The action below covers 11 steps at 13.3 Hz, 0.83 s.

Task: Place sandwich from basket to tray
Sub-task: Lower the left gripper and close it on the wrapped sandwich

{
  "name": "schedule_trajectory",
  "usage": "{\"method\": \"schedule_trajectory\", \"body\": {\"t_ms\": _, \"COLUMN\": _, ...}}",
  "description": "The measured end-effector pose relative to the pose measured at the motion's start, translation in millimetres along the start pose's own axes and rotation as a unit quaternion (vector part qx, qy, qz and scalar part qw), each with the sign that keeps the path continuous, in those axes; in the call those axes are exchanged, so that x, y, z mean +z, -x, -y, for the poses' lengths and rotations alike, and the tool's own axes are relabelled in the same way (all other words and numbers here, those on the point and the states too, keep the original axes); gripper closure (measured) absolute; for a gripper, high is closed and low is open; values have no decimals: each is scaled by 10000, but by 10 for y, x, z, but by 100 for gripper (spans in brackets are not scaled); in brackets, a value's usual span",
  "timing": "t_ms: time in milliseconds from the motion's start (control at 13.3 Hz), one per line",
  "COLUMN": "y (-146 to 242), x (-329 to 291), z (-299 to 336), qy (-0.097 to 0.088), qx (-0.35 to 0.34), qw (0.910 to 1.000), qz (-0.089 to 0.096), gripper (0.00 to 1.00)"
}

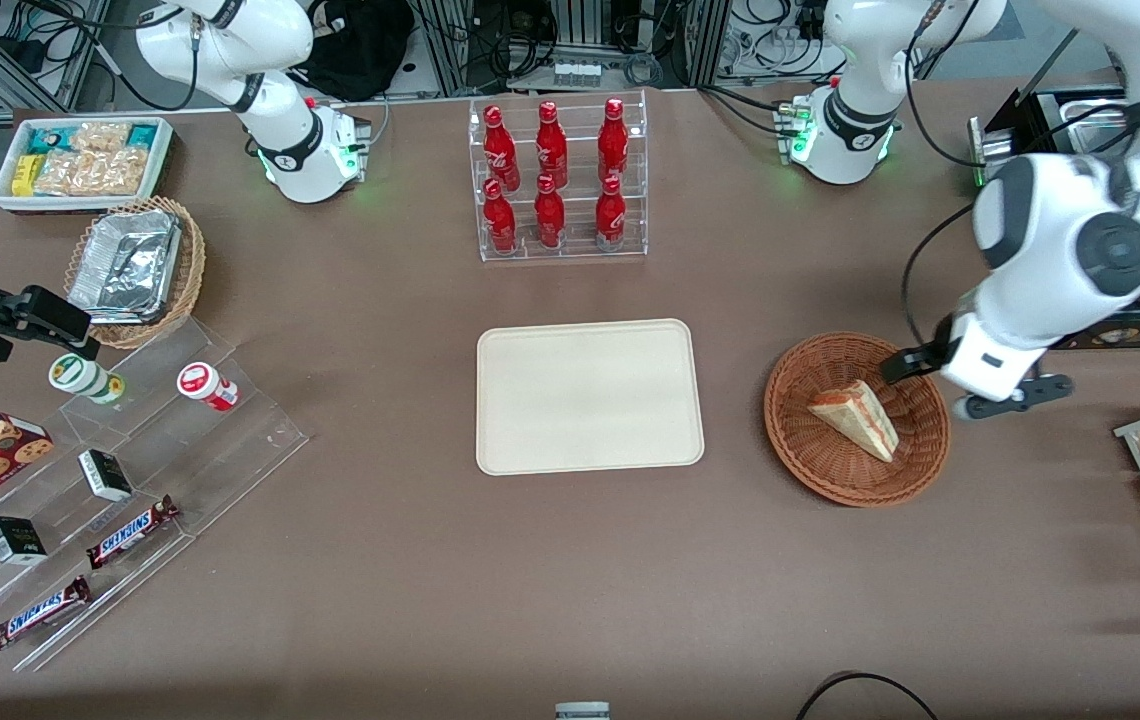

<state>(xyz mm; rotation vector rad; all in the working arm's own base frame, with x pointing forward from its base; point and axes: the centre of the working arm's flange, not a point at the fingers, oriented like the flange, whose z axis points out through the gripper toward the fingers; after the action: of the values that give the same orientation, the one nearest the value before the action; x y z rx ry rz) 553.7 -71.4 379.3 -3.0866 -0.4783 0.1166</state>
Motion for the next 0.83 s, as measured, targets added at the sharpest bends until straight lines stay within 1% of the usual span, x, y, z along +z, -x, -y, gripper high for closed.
{"method": "schedule_trajectory", "body": {"t_ms": 151, "y": 36, "x": 211, "z": -46, "qy": 4, "qx": -472, "qw": 9989, "qz": 14, "gripper": 0}}
{"method": "schedule_trajectory", "body": {"t_ms": 376, "y": 106, "x": 547, "z": 7, "qy": 69, "qx": -1167, "qw": 9931, "qz": -69, "gripper": 0}}
{"method": "schedule_trajectory", "body": {"t_ms": 602, "y": 133, "x": 741, "z": 17, "qy": 146, "qx": -1560, "qw": 9875, "qz": -149, "gripper": 0}}
{"method": "schedule_trajectory", "body": {"t_ms": 828, "y": 112, "x": 839, "z": -44, "qy": 222, "qx": -1770, "qw": 9837, "qz": -211, "gripper": 0}}
